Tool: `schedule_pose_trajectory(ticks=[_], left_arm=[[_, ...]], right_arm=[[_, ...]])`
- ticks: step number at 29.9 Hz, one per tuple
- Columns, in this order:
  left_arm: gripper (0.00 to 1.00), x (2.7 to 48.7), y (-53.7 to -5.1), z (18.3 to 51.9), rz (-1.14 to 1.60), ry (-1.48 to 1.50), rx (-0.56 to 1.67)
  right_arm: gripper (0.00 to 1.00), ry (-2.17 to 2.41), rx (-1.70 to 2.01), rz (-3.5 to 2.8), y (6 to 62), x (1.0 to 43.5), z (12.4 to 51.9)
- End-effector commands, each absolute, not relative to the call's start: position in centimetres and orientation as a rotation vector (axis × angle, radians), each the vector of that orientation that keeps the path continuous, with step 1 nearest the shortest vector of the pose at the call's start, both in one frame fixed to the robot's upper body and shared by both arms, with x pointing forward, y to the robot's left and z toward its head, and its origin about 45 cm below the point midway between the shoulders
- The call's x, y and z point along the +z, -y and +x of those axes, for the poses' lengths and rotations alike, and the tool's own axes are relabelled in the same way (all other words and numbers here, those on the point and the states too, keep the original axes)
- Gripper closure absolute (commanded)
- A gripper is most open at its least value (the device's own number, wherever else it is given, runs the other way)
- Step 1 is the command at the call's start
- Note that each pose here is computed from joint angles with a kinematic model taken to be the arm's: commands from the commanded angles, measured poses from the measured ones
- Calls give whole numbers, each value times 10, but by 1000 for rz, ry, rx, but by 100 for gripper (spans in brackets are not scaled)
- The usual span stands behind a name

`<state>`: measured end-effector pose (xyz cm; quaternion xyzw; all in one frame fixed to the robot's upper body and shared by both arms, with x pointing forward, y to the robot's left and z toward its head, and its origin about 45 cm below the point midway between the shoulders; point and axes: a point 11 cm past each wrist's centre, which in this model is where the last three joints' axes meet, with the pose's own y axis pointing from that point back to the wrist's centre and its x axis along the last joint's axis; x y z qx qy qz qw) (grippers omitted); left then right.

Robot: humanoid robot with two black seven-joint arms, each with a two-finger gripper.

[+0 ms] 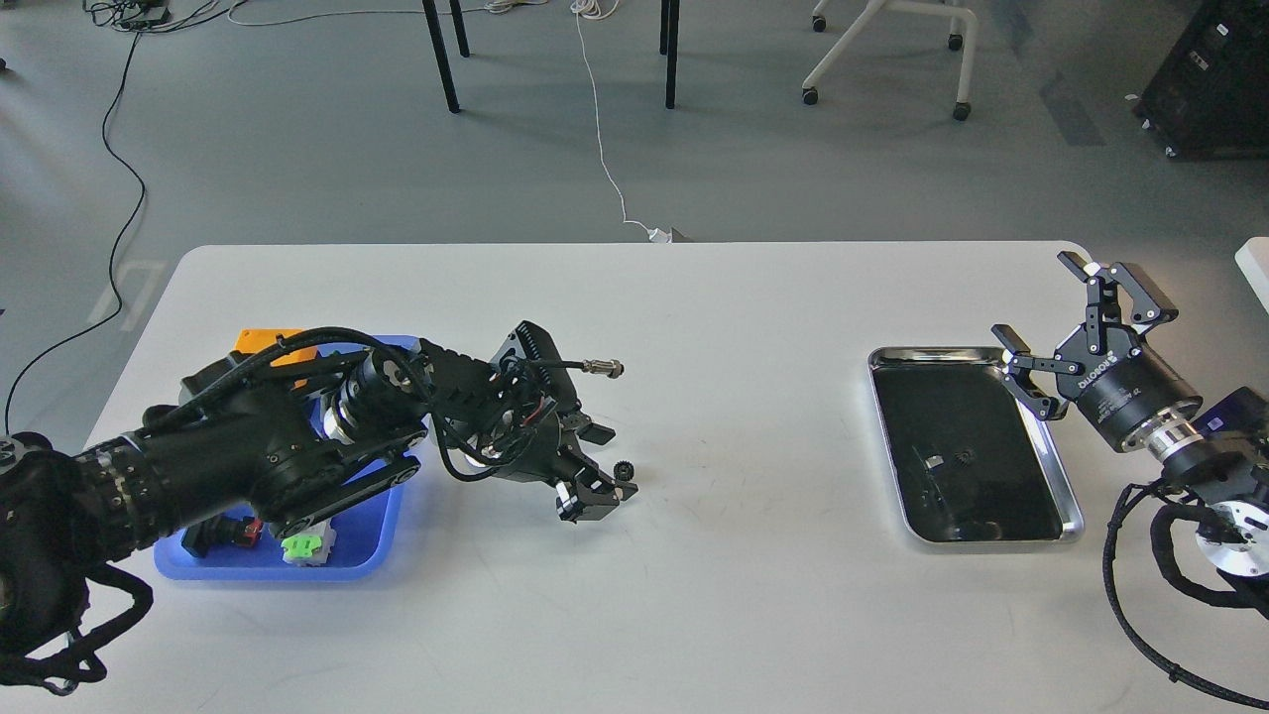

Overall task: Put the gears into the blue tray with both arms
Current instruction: 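Grasp the black part on the table with the left gripper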

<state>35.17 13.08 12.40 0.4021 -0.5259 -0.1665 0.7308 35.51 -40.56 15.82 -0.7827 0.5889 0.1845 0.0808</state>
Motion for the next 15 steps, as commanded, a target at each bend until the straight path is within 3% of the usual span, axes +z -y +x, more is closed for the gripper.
schedule_pose_trajectory(ticks=[1,6,15], left_arm=[[29,121,-129,349,878,1151,-370],[32,119,-127,348,879,1146,-370],[45,118,-126,349,880,1146,-367]], right_arm=[[2,-1762,553,-2340,406,158,355],[2,-1763,555,-2339,406,157,354],[2,-1764,558,-2340,406,156,353]])
